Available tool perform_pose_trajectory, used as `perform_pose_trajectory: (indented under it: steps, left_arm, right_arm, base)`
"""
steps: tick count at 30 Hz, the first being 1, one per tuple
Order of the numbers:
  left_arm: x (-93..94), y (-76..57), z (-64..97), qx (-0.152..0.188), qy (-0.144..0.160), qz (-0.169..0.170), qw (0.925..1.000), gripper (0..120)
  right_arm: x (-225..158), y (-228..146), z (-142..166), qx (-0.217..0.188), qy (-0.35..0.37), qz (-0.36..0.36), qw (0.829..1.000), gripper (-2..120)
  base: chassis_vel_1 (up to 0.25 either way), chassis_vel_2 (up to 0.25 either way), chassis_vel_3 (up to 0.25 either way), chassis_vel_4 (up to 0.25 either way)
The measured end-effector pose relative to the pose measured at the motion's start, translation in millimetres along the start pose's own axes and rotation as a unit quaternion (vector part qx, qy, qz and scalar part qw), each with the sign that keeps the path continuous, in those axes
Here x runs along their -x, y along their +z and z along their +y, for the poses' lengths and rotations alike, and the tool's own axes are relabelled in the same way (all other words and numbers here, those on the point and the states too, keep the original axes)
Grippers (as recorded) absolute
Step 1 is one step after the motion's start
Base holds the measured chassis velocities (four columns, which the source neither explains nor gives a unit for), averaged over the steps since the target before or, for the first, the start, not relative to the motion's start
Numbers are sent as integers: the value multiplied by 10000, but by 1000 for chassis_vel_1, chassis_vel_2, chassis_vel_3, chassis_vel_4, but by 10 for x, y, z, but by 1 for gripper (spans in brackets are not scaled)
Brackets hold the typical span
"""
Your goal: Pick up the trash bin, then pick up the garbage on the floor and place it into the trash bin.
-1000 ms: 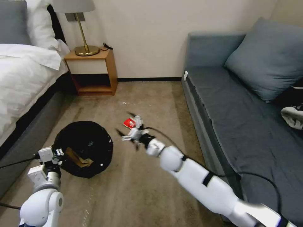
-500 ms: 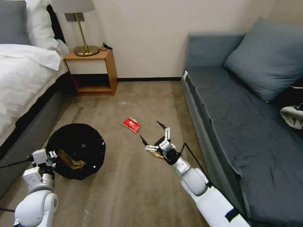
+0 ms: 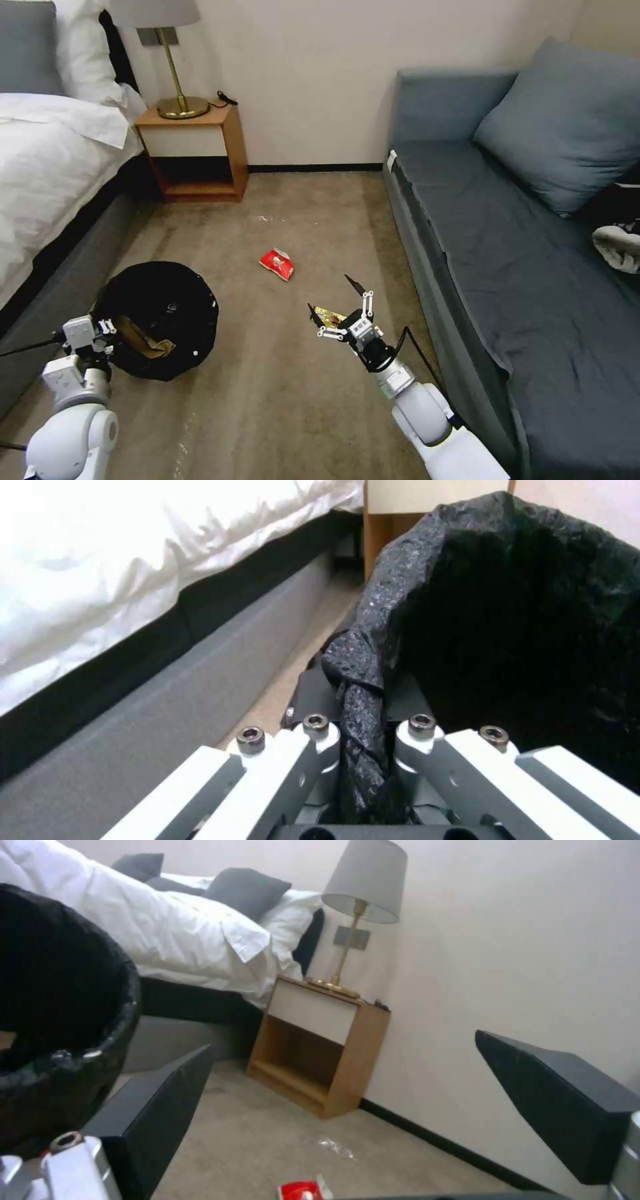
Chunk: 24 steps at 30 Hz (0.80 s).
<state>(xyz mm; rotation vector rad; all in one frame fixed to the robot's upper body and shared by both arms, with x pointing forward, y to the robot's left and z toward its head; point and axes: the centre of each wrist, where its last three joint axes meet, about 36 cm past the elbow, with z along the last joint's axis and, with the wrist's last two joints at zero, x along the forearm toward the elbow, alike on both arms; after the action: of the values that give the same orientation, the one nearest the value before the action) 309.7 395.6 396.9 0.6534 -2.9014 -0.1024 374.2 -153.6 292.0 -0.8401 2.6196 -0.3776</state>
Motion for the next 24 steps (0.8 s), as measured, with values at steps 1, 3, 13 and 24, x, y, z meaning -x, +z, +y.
perform_pose_trajectory:
  steps: [1,3,13,24]
  left_arm:
    - [0,-11,7,-3,1,-11,10000,5]
    - [-3,-25,21,-10,6,-23,10000,5]
    - [-8,-26,39,-45,15,-9,10000,5]
    - [38,-43,29,-65,41,-21,10000,5]
  right_arm:
    - [8,0,4,-4,-20,-6,10000,100]
    - [27,6,4,-19,-60,-14,10000,100]
    - [67,29,24,-23,-137,-9,9999,100]
    - [155,77,-33,-78,-303,1,9995,100]
  base:
    - [0,0,0,0]
    - [0,0,0,0]
    - [0,0,0,0]
    - [-9,14,8,-7]
